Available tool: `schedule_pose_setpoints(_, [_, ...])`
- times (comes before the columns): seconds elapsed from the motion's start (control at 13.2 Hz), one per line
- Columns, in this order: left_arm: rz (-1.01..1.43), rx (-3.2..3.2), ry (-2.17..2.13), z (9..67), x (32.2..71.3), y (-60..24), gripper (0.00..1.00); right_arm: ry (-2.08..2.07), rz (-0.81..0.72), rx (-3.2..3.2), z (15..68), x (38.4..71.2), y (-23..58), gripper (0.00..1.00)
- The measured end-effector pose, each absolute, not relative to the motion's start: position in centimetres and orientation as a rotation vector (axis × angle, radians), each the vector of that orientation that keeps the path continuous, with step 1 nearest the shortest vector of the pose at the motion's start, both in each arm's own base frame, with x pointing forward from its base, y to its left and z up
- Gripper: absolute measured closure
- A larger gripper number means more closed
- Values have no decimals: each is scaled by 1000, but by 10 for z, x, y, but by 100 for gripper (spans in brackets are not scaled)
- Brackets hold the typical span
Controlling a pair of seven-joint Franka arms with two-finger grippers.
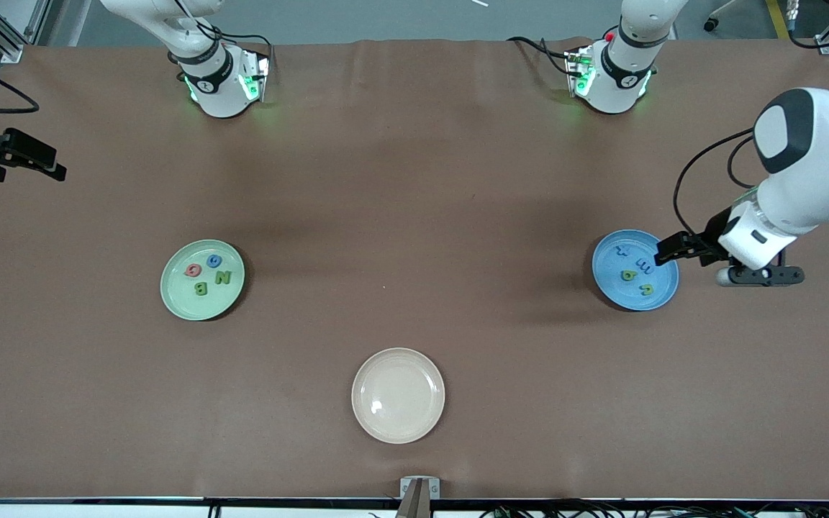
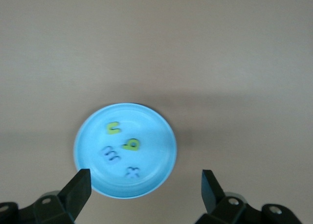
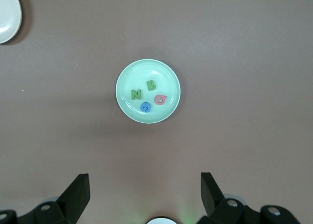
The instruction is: Sort upper and lower case letters into plates
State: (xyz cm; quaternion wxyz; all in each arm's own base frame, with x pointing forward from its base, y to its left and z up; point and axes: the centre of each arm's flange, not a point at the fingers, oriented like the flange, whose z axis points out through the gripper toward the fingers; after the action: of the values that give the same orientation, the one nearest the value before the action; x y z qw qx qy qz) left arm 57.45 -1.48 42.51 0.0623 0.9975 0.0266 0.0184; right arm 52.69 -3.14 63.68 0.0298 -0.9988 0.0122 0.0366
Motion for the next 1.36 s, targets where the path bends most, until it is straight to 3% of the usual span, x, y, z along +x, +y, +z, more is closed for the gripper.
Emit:
schedule_pose_setpoints(0.23, [56,3053,157,452,572,16,0,40,95,-3078,645,511,-32,0])
schedule_pose_setpoints(0.83, [97,3097,175,633,559,20,0,50,34,-3079,654,503,-36,0])
schedule_pose_setpoints(1.36, [119,3092,178,641,560,22,0,39,16,-3091,658,505,-33,0])
